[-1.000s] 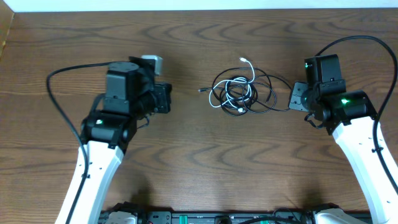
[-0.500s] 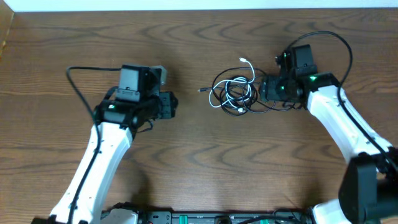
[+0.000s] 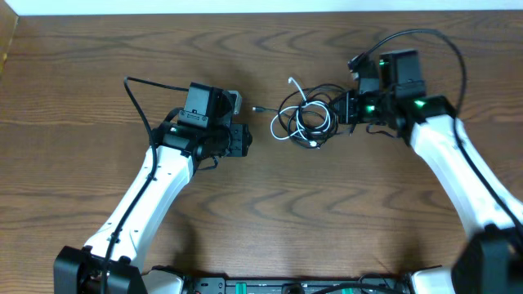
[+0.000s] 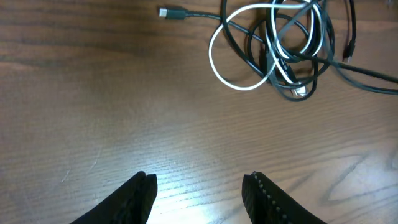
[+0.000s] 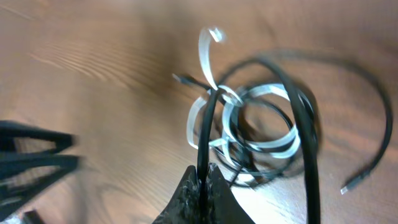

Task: Untangle cables

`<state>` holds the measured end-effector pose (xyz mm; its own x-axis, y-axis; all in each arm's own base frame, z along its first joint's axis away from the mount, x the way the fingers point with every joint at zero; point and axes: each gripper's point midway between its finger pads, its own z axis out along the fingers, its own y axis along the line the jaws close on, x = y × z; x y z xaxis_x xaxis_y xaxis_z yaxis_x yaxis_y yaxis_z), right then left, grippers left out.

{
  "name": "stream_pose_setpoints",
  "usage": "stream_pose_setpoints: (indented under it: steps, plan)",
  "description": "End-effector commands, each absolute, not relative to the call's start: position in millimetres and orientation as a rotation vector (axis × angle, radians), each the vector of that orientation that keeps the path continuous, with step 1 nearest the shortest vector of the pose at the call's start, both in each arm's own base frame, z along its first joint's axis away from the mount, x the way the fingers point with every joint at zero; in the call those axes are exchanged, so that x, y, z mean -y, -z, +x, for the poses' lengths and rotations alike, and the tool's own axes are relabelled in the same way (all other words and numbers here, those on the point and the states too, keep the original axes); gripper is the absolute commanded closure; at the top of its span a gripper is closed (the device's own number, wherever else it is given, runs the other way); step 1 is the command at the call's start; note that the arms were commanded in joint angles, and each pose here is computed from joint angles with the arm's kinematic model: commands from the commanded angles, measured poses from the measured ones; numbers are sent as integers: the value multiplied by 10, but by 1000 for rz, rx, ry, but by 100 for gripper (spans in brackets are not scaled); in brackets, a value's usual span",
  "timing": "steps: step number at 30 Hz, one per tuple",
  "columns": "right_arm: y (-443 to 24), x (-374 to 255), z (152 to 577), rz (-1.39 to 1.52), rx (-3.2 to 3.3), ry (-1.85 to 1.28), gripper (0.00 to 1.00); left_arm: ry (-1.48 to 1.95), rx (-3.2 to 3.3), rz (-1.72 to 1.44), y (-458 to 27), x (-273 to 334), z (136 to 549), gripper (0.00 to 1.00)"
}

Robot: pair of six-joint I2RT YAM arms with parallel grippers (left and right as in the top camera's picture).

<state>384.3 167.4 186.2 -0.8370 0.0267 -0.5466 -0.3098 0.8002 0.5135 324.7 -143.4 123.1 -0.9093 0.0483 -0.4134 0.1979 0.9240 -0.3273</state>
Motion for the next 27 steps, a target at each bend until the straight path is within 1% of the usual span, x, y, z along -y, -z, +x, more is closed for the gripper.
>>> stream_pose_setpoints:
  steps: [1,2,4,6,7,8,9,11,13,15,17,21,23,24,25,27]
  plan:
    - [-2258,-1723,3706,-317,-2336,-837,99,536,-2691,179,-1140,1491,3296,50]
    - [-2369,-1715,3684,-343,-2298,-823,99,541,-2699,155,-1114,1494,3307,49]
    - [-2475,-1516,3782,-282,-2262,-666,99,570,-2714,151,-1076,1528,3293,50]
    - [-2519,-1051,3939,-111,-2245,-352,99,610,-2696,163,-1097,1584,3316,50]
    - [-2576,-905,3962,-65,-2225,-279,99,618,-2681,173,-1115,1613,3337,45]
    - [-2652,-789,3966,-7,-2203,-254,99,625,-2660,193,-1140,1666,3361,34]
    - [-2793,-771,3921,30,-2168,-323,99,641,-2623,238,-1177,1791,3389,27]
    - [-2962,-968,3808,-51,-2129,-472,99,667,-2570,306,-1218,1997,3421,22]
    - [-3134,-1256,3665,-170,-2080,-658,99,714,-2526,370,-1242,2205,3427,20]
    - [-3387,-1630,3475,-330,-1984,-900,99,829,-2458,456,-1302,2505,3407,19]
    - [-3615,-1829,3401,-400,-1889,-1013,98,907,-2425,455,-1349,2676,3407,17]
    - [-3945,-2044,3368,-456,-1742,-1063,95,1255,-2243,611,-1760,3057,3226,17]
    - [-3946,-2024,3398,-437,-1743,-1047,96,1330,-2176,641,-1903,3129,3207,17]
    - [-3924,-2009,3415,-423,-1754,-1036,96,1328,-2161,645,-1925,3135,3222,17]
    - [-3878,-1973,3454,-392,-1777,-1010,94,1312,-2168,635,-1908,3124,3239,17]
    - [-3561,-1696,3647,-204,-1916,-826,87,1156,-2285,564,-1655,2974,3309,17]
